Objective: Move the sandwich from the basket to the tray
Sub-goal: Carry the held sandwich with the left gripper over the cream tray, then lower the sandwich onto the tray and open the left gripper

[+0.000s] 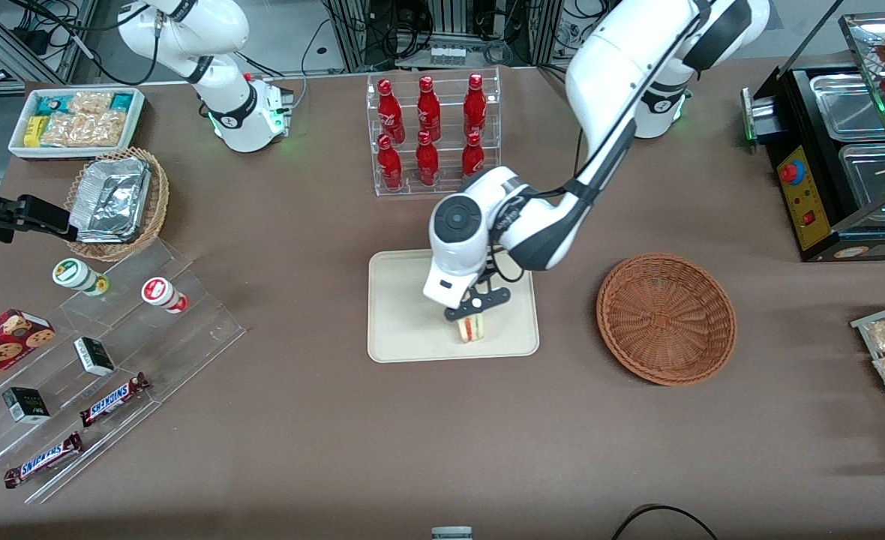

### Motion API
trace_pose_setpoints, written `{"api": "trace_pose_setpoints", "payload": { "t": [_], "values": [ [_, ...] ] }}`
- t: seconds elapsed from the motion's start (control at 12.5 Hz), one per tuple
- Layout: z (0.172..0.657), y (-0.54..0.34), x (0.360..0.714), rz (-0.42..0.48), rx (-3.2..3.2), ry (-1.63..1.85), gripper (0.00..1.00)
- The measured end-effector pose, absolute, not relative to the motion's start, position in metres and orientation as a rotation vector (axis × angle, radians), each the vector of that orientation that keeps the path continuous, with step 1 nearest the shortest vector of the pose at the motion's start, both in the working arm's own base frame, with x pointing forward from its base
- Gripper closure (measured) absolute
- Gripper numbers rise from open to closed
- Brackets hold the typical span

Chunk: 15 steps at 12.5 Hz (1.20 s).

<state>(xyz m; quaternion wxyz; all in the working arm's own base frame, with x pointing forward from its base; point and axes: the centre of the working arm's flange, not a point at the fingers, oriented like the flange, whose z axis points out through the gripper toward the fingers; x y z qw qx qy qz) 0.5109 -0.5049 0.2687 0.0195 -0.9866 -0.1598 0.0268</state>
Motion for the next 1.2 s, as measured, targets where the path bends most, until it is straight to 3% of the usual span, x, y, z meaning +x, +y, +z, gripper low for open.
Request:
{"api": "trace_pose_setpoints", "payload": {
  "t": [0.8, 0.88, 1.2],
  "values": [
    [0.244, -0.517, 0.503, 0.094, -3.038, -0.572, 0.83],
    [0.24, -0.517, 0.504, 0.09, -3.034, -0.573, 0.77],
    [0.261, -0.521, 0.517, 0.037, -3.052, -0.622, 0.31]
  ]
}}
